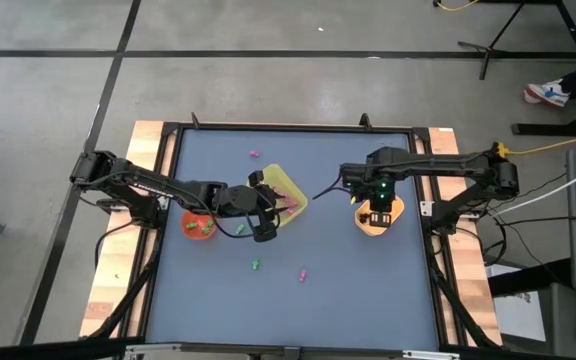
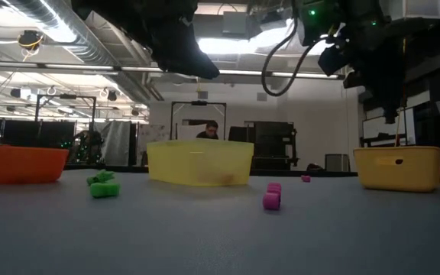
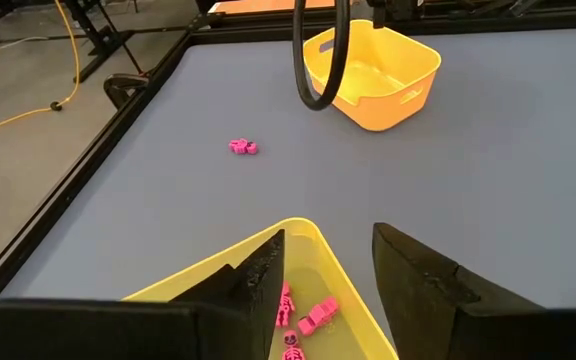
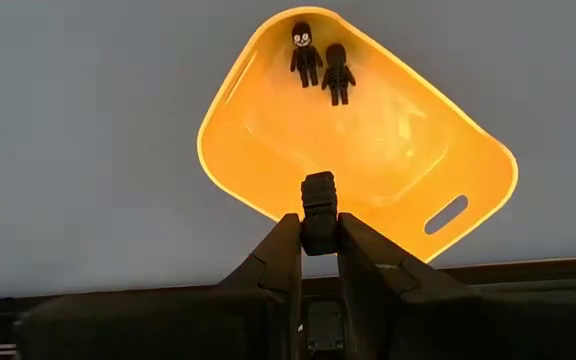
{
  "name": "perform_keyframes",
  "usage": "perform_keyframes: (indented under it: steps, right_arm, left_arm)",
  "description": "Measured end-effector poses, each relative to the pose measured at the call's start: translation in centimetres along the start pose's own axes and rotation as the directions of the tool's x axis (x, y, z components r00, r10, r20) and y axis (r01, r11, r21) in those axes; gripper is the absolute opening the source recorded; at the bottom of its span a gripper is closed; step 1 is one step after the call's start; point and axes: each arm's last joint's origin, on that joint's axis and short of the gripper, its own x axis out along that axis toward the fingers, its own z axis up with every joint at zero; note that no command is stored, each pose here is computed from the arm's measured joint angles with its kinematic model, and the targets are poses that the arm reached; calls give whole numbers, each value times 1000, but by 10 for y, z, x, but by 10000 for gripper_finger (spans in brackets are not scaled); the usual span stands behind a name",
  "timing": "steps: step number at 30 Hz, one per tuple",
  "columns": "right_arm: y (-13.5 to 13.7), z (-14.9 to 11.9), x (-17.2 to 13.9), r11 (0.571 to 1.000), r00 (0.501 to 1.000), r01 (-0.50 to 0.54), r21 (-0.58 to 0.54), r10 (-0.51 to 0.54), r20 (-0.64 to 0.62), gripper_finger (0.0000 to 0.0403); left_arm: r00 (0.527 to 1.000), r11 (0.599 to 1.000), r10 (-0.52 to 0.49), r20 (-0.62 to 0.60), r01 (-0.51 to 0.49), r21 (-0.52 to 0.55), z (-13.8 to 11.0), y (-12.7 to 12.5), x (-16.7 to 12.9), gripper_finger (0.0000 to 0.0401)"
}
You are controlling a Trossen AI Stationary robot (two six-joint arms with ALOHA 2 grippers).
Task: Sort Halloween decoration
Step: Put the black skeleton toy into the yellow-orange bin, then put the pink skeleton toy into the yellow bin
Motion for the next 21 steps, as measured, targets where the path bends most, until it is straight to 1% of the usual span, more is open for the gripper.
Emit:
perform_keyframes:
  steps: [3,5,12,15,18,21]
  right_arm:
    - [0,0,0,1000,1000,0,0,0,2,57]
    - [0,0,0,1000,1000,0,0,0,2,66]
    - [0,0,0,1000,1000,2,-1,-2,4,134]
    - [-1,0,0,1000,1000,24,-1,-24,4,161]
    - [-1,0,0,1000,1000,28,-1,-28,5,178]
    - [-1,1,0,1000,1000,28,-1,-28,5,188]
  left_arm:
    - [1000,1000,0,0,0,0,0,0,0,136]
    - [1000,1000,0,0,0,0,0,0,0,136]
    - [1000,1000,0,0,0,0,0,0,0,136]
    - [1000,1000,0,0,0,1,0,0,0,136]
    - [1000,1000,0,0,0,1,0,0,0,136]
    - [1000,1000,0,0,0,1,0,0,0,136]
